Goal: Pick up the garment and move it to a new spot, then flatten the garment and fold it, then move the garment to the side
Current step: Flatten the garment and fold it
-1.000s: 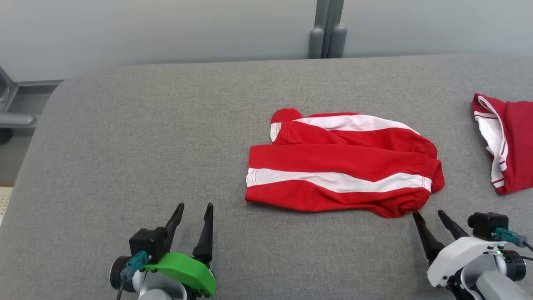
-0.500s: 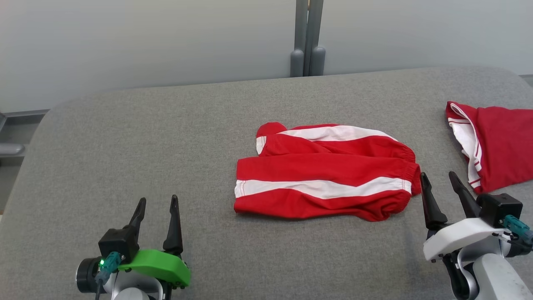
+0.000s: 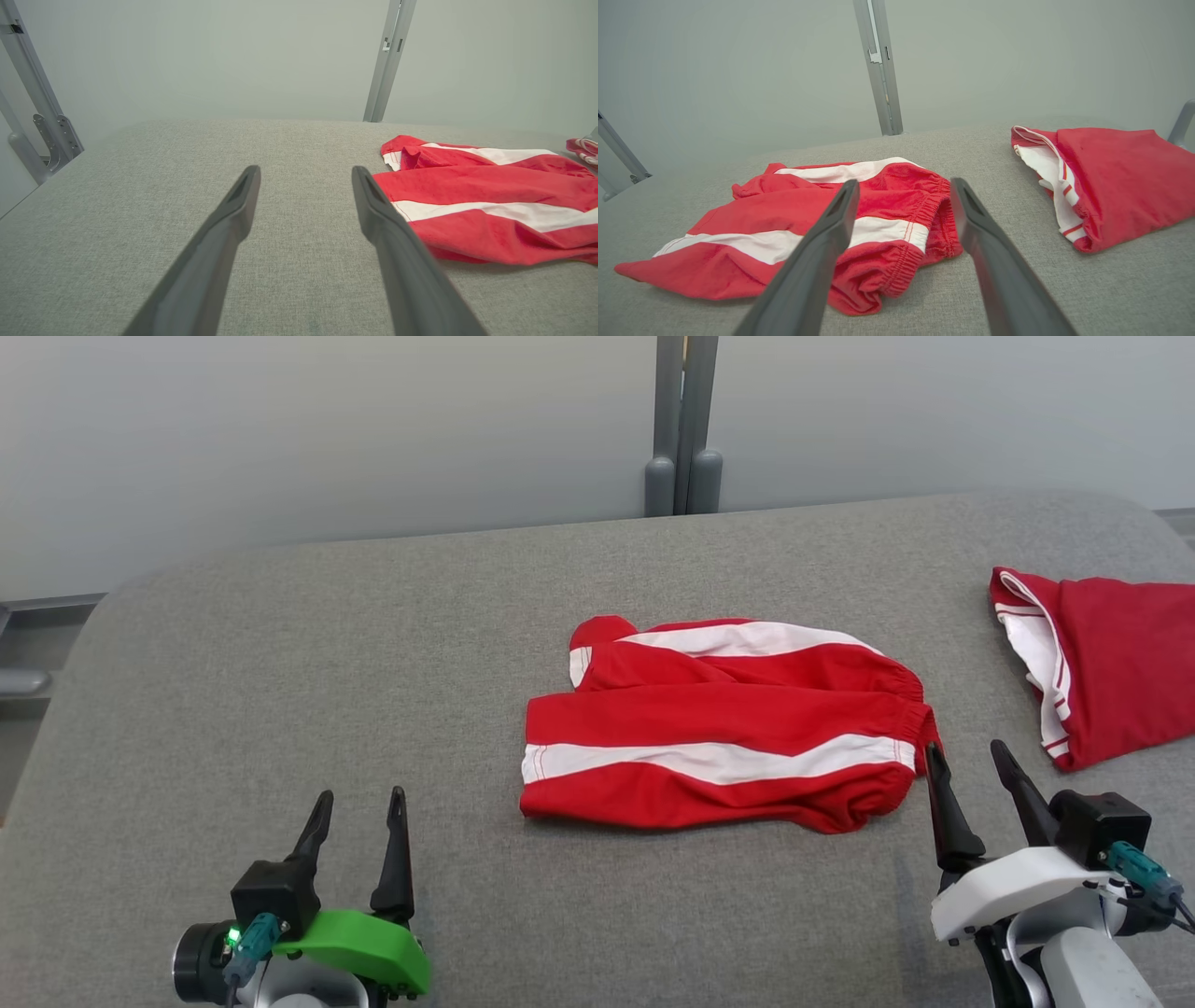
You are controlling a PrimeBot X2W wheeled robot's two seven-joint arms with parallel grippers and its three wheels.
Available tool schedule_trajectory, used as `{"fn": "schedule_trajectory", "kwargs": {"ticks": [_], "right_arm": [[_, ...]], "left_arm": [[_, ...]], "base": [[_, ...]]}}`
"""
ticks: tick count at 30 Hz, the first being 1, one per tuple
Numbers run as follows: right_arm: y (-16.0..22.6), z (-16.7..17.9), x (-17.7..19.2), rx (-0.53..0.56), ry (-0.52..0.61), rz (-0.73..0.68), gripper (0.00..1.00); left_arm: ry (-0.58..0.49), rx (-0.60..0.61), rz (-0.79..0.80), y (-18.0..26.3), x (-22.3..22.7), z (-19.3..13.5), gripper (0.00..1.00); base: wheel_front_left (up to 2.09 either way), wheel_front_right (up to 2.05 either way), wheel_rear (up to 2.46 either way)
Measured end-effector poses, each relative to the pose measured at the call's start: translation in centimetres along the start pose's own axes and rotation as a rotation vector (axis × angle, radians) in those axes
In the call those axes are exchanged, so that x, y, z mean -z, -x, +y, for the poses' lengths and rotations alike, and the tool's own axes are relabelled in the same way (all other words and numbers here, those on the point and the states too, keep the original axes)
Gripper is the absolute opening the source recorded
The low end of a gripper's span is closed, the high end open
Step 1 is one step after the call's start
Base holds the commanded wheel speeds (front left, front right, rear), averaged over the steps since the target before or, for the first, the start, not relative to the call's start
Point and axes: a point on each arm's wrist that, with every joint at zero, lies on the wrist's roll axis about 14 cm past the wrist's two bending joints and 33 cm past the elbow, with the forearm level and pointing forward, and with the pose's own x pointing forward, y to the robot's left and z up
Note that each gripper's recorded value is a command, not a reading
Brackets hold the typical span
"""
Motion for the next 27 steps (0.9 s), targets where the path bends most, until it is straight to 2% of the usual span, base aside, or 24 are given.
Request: {"fn": "schedule_trajectory", "kwargs": {"ticks": [7,14,27], "right_arm": [[0.2,-0.7,1.1,0.018,0.006,0.034,1.00],[-0.7,-0.6,2.7,0.011,0.009,0.082,1.00],[-3.0,-1.7,5.0,0.041,-0.016,0.140,1.00]], "left_arm": [[-0.001,0.022,0.032,-0.3,1.0,-0.7,1.00],[0.028,0.096,0.063,-2.0,2.0,-2.7,1.00],[0.153,0.194,0.230,-5.6,7.1,-5.6,1.00]], "base": [[0.00,0.00,0.00],[0.00,0.00,0.00],[0.00,0.00,0.00]]}}
